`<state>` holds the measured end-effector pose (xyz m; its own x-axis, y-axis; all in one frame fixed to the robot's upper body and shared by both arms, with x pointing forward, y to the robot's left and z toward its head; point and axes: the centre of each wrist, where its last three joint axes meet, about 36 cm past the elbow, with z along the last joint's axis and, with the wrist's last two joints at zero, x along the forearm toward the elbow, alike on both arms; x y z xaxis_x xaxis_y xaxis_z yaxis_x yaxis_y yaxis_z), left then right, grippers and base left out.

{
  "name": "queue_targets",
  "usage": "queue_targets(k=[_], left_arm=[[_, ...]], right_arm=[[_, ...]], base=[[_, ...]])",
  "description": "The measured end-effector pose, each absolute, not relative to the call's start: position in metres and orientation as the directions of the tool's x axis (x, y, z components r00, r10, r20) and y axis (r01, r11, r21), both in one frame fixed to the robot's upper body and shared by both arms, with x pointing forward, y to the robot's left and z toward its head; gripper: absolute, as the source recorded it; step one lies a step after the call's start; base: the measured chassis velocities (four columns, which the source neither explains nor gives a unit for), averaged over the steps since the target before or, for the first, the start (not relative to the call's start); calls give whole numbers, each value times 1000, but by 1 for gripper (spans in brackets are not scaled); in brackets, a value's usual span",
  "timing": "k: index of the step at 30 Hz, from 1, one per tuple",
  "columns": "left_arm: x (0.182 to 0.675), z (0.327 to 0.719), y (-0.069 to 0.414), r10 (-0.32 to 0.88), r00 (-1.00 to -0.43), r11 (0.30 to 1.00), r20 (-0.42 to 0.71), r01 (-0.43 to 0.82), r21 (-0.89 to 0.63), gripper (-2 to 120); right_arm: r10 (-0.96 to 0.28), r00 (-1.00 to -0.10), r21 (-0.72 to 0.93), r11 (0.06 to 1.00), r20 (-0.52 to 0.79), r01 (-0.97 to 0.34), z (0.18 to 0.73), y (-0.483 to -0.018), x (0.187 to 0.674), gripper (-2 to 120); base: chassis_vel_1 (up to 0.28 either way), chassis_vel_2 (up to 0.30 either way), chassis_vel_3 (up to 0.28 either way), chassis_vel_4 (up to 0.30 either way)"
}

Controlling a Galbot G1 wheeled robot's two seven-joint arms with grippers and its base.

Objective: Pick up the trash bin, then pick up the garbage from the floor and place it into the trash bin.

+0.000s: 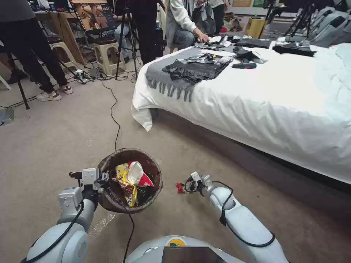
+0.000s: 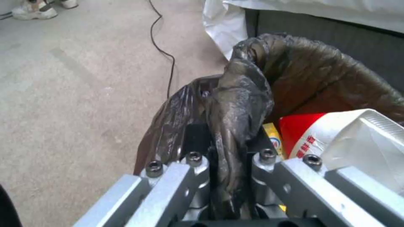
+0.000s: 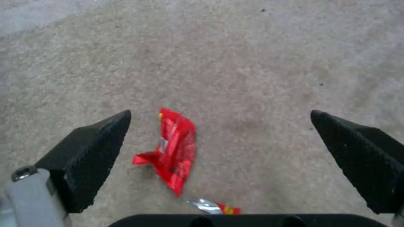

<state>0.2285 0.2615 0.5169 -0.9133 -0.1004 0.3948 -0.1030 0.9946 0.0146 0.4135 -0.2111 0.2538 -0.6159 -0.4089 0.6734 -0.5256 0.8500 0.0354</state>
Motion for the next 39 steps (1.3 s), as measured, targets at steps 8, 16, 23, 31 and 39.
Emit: queue_targets(k=[8, 16, 23, 31, 39], left_arm=[[229, 517, 261, -98, -915, 995, 392, -101, 14, 7], [230, 517, 261, -94, -916, 995, 389, -97, 13, 7], [230, 517, 261, -93, -917, 995, 389, -95, 14, 7], [229, 517, 260, -90, -916, 996, 390, -93, 12, 7], [229, 517, 260, -89, -916, 996, 392, -92, 10, 7]], right_arm=[[-413, -607, 37, 845, 679, -533, 246, -198, 419, 100], [-410, -591, 31, 837, 695, -546, 236, -189, 418, 100], [-406, -574, 28, 832, 711, -554, 226, -184, 415, 100], [-400, -555, 22, 825, 729, -565, 216, -179, 410, 100], [-394, -541, 28, 826, 743, -564, 207, -178, 408, 100]], base=[[0, 0, 0, 0], [0, 0, 0, 0], [0, 0, 0, 0], [0, 0, 0, 0], [0, 0, 0, 0]])
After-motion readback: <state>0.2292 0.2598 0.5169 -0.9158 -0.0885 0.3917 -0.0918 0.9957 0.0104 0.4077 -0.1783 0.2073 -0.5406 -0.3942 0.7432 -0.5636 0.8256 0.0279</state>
